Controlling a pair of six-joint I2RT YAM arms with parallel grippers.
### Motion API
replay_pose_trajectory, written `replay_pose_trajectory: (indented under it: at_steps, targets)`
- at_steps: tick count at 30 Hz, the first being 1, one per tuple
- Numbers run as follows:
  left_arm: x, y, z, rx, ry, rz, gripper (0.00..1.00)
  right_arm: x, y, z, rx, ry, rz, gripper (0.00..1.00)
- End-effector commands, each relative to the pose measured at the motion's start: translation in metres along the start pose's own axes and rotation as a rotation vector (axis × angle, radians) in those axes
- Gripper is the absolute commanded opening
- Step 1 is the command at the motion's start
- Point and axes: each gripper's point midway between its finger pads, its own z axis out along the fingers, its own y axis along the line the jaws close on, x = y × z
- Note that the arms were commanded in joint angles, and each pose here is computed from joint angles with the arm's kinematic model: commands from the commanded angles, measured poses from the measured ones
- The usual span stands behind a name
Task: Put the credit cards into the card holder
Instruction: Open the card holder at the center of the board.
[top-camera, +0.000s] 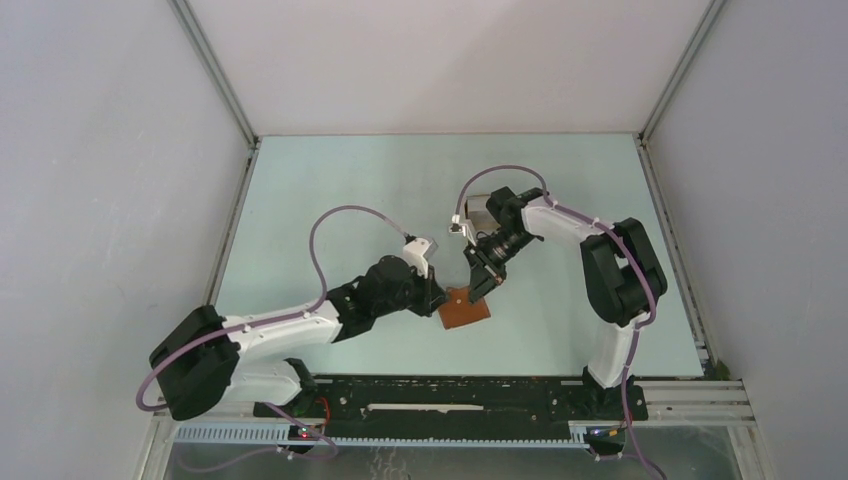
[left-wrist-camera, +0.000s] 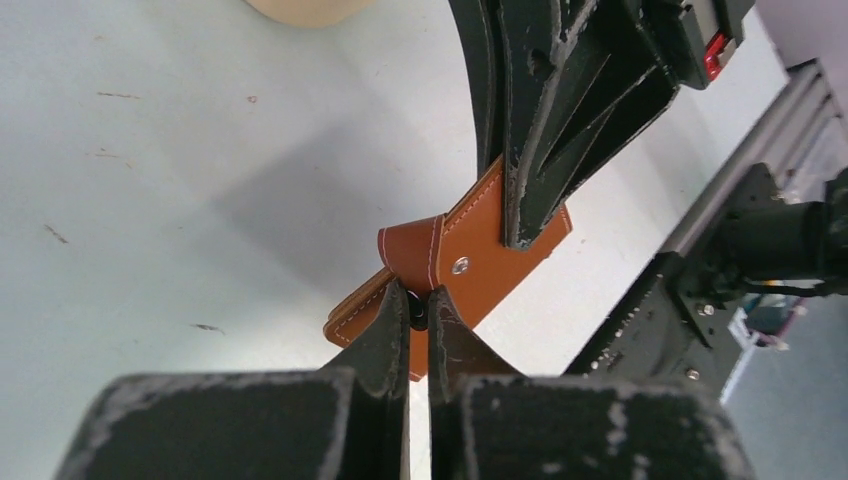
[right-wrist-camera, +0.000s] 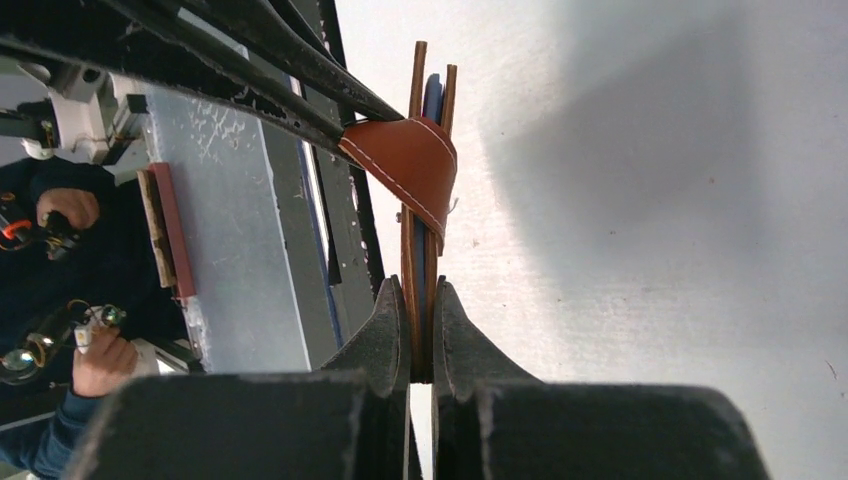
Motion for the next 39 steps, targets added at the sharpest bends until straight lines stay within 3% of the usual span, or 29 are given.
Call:
replay_pose_trajectory:
  at_steps: [1, 7, 13, 17, 24, 28, 39]
  targets:
    - [-0.017, -0.02, -0.012, 0.156, -0.059, -0.037, 0.0, 0.0, 0.009, -0.007, 0.04, 0.029, -0.134, 0.0]
    - [-0.015, -0.044, -0.03, 0.33, -0.041, 0.001, 0.0, 0.008, 0.01, -0.008, 0.099, 0.078, -0.282, 0.01]
    - [-0.02, -0.042, -0.035, 0.355, -0.054, -0.052, 0.0, 0.005, -0.006, -0.017, 0.25, 0.088, -0.326, 0.44]
    - [-0.022, -0.04, -0.036, 0.373, -0.055, -0.093, 0.0, 0.002, -0.013, -0.032, 0.354, 0.068, -0.366, 0.61]
    - [-0.021, -0.046, -0.038, 0.396, -0.033, -0.138, 0.0, 0.001, 0.004, -0.047, 0.37, 0.018, -0.473, 0.7]
    - [-0.019, -0.042, -0.039, 0.372, -0.028, -0.147, 0.0, -0.003, 0.02, -0.049, 0.333, -0.028, -0.535, 0.7]
    - [-0.025, -0.033, -0.025, 0.304, -0.037, -0.225, 0.0, -0.012, 0.026, -0.034, 0.265, -0.08, -0.455, 0.72]
